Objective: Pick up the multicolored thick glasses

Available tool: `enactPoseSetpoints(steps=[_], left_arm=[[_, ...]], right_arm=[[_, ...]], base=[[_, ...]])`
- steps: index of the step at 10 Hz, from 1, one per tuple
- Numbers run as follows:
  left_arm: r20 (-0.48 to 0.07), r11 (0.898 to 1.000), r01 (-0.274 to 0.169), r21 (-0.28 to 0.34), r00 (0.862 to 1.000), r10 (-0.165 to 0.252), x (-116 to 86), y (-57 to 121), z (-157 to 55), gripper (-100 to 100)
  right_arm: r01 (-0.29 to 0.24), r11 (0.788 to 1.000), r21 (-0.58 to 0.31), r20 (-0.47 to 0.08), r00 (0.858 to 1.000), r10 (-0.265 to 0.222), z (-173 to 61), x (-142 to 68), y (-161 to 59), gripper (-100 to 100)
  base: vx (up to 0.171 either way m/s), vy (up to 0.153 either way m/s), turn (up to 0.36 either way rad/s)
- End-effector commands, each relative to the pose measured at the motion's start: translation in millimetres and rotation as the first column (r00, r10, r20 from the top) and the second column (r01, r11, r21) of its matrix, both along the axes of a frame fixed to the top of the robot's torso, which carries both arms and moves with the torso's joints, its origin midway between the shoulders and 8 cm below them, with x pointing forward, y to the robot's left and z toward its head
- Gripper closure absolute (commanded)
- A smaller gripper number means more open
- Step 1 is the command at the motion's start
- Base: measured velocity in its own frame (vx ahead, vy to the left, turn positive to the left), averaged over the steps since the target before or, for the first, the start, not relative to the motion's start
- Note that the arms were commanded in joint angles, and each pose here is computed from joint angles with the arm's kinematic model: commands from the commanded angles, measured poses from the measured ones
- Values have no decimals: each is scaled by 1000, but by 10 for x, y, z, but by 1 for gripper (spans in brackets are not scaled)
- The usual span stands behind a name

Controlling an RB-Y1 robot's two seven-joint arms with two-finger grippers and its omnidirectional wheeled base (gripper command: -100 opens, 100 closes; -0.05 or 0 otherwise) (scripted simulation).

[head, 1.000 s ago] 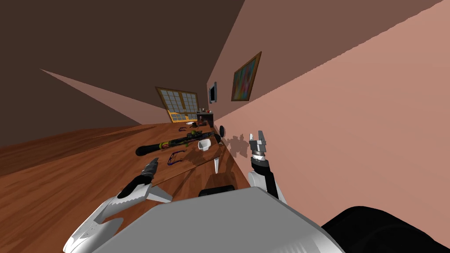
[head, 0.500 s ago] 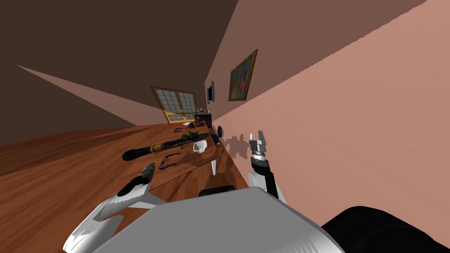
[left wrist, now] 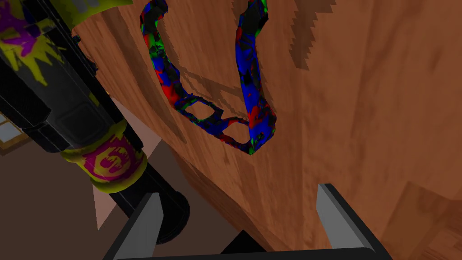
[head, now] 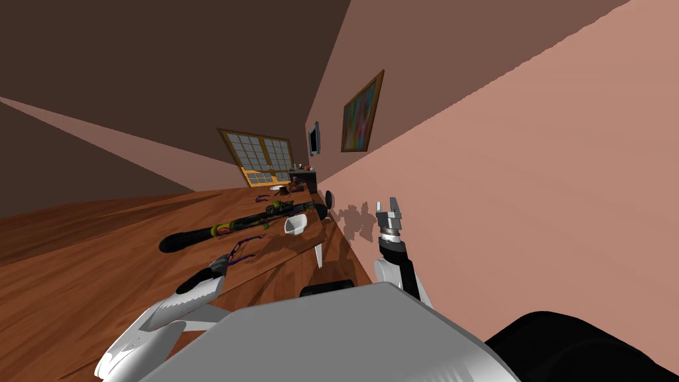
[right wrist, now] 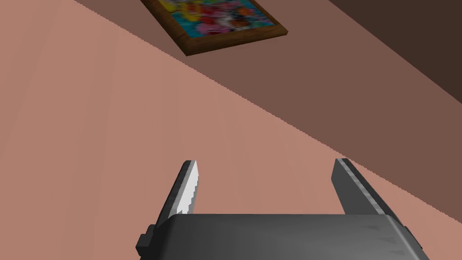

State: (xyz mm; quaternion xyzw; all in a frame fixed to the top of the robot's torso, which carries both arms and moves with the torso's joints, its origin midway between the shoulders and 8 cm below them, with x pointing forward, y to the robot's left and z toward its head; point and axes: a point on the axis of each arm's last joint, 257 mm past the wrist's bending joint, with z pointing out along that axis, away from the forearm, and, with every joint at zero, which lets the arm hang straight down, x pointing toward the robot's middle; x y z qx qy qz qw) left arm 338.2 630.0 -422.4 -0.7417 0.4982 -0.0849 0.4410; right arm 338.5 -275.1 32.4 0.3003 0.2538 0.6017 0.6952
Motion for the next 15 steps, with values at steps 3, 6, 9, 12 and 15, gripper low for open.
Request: enactPoseSetpoints(steps=[3, 6, 9, 12, 15], left_arm=[[-76, 995, -71, -66, 995, 66, -202, 70, -215, -100], [-135, 985, -132, -113, 984, 117, -372, 129, -348, -100], [-180, 973, -180, -144, 972, 153, -516, 171, -437, -100], [-171, 977, -165, -138, 975, 141, -496, 126, -489, -100], [-171, 978, -158, -139, 976, 133, -525, 69, -596, -100]], right_arm=[[0, 1000, 0, 0, 1000, 0, 0, 0, 0, 0], [0, 1000, 0, 0, 1000, 0, 0, 0, 0, 0], [0, 1000, 0, 0, 1000, 0, 0, 0, 0, 0], [0, 1000, 0, 0, 1000, 0, 0, 0, 0, 0], [0, 1000, 0, 0, 1000, 0, 0, 0, -1, 0]], base=[[61, -62, -42], [91, -63, -49], [81, -34, -41], [32, 9, 10], [58, 51, 25]])
